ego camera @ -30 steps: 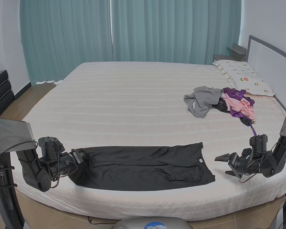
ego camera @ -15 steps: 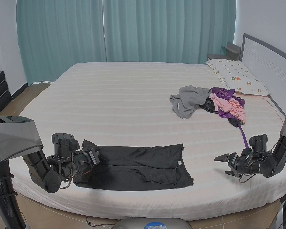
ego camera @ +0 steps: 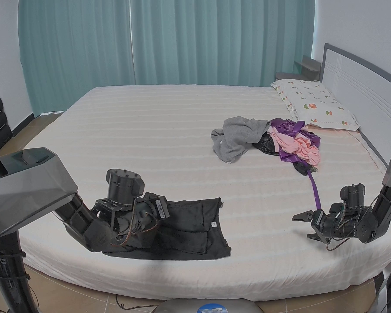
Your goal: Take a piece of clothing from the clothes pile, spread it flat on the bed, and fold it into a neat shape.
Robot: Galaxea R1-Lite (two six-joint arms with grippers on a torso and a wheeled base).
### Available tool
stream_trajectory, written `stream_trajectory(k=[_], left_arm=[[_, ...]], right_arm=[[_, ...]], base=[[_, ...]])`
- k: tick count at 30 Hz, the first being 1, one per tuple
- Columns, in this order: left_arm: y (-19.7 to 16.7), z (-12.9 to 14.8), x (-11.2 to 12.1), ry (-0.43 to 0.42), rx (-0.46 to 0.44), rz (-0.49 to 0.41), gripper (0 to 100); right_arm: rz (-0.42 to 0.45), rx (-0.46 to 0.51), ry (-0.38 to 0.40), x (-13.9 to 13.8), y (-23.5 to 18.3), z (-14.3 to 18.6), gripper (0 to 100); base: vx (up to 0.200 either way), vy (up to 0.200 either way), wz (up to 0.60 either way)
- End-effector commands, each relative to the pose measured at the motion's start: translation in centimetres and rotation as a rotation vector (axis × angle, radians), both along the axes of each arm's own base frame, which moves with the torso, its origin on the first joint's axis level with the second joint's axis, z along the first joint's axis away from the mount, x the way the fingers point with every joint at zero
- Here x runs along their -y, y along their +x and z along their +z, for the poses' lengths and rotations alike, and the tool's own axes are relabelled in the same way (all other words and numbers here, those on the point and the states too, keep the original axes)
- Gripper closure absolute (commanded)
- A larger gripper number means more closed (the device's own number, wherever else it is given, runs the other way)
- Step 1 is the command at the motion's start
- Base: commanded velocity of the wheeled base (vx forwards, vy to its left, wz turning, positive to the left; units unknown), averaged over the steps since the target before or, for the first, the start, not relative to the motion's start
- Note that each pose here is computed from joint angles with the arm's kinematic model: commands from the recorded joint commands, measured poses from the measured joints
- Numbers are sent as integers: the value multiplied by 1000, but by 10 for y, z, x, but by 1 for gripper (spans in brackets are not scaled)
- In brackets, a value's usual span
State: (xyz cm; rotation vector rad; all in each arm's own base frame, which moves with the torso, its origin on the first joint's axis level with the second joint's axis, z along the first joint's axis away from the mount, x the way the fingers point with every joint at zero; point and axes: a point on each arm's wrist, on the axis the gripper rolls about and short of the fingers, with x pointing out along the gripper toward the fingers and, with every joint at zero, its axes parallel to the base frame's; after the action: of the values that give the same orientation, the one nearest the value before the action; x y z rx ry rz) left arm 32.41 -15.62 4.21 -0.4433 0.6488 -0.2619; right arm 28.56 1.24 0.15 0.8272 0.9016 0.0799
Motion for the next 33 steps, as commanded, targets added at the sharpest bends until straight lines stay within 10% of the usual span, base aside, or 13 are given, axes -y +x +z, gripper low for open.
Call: stream_trajectory(k=[1,13,14,33], left_arm=[[10,1,28,4,-1,-29,100],[13,-14,54,9,-26,-2,100],[12,-13,55,9,-26,-7,0],[-9,5,22,-99,-95,120,0]], right_arm=[[1,-1,0,0,0,0,0],[12,-2,0,-3,-1,0,0],[12,-2,0,-3,-1,0,0],[12,-6,0,-3,-4,1,0]], base=[[0,0,0],[0,0,0],[0,0,0],[0,0,0]])
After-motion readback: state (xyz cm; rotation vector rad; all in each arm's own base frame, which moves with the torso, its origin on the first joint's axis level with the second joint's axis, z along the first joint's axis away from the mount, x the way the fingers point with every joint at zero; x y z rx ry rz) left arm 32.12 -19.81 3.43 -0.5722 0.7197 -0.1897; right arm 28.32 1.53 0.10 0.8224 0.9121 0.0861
